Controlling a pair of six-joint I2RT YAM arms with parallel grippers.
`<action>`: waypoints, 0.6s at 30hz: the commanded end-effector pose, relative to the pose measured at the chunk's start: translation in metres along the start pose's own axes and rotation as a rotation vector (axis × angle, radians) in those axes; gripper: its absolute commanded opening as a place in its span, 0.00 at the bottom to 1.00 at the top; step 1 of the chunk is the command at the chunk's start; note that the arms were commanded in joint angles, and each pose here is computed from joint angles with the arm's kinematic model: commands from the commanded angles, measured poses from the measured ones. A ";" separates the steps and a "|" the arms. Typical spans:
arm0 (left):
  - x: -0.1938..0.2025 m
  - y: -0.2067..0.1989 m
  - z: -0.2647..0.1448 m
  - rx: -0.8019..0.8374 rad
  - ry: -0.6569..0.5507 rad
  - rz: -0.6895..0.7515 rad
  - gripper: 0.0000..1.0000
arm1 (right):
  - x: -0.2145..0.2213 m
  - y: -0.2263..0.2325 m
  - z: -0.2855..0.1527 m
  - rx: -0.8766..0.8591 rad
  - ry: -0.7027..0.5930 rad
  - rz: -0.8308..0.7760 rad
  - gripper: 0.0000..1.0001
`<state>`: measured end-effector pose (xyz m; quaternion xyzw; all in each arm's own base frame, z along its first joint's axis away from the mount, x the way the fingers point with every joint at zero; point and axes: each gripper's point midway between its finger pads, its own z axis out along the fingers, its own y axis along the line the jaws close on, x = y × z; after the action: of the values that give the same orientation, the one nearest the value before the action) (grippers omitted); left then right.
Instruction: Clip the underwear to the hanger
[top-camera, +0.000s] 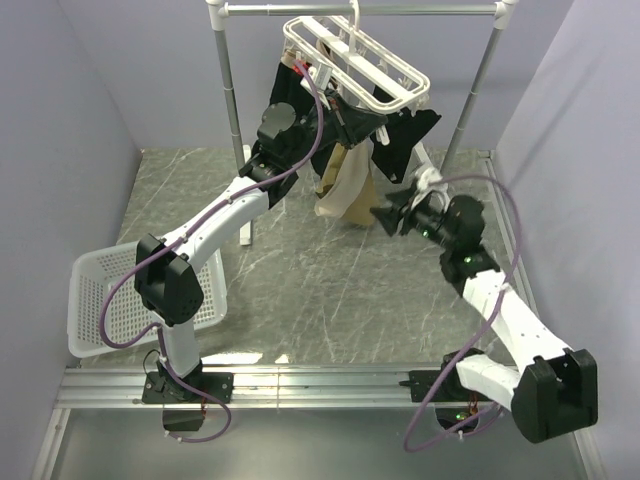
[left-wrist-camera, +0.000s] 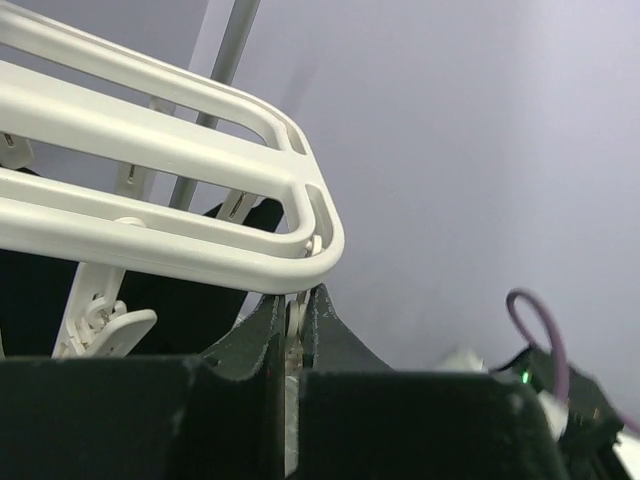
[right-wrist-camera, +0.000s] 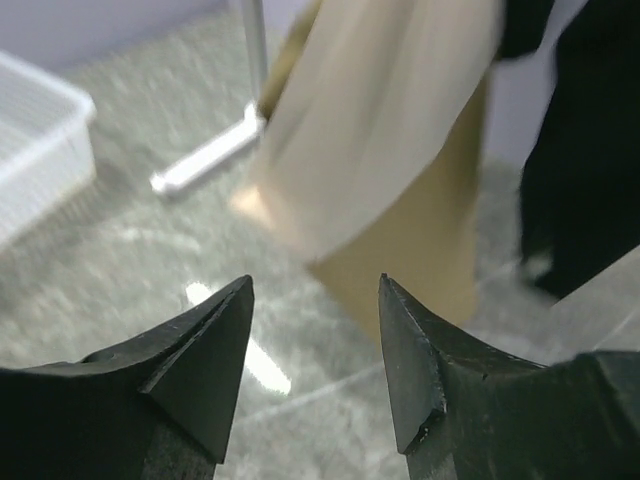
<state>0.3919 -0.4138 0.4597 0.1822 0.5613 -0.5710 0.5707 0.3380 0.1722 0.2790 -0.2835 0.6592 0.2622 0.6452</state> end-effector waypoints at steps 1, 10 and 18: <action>-0.026 -0.017 0.003 0.028 -0.067 0.033 0.00 | 0.000 -0.001 0.001 0.122 -0.080 -0.133 0.60; -0.023 -0.018 0.000 0.011 -0.065 0.026 0.00 | 0.052 0.035 0.022 0.194 -0.115 -0.344 0.84; -0.024 -0.021 -0.001 0.013 -0.071 0.036 0.00 | 0.085 0.063 0.052 0.109 -0.097 -0.516 0.98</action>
<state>0.3932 -0.4162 0.4593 0.1703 0.5653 -0.5670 0.5744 0.3148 0.2472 0.1562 -0.3983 0.6068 0.1174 0.6778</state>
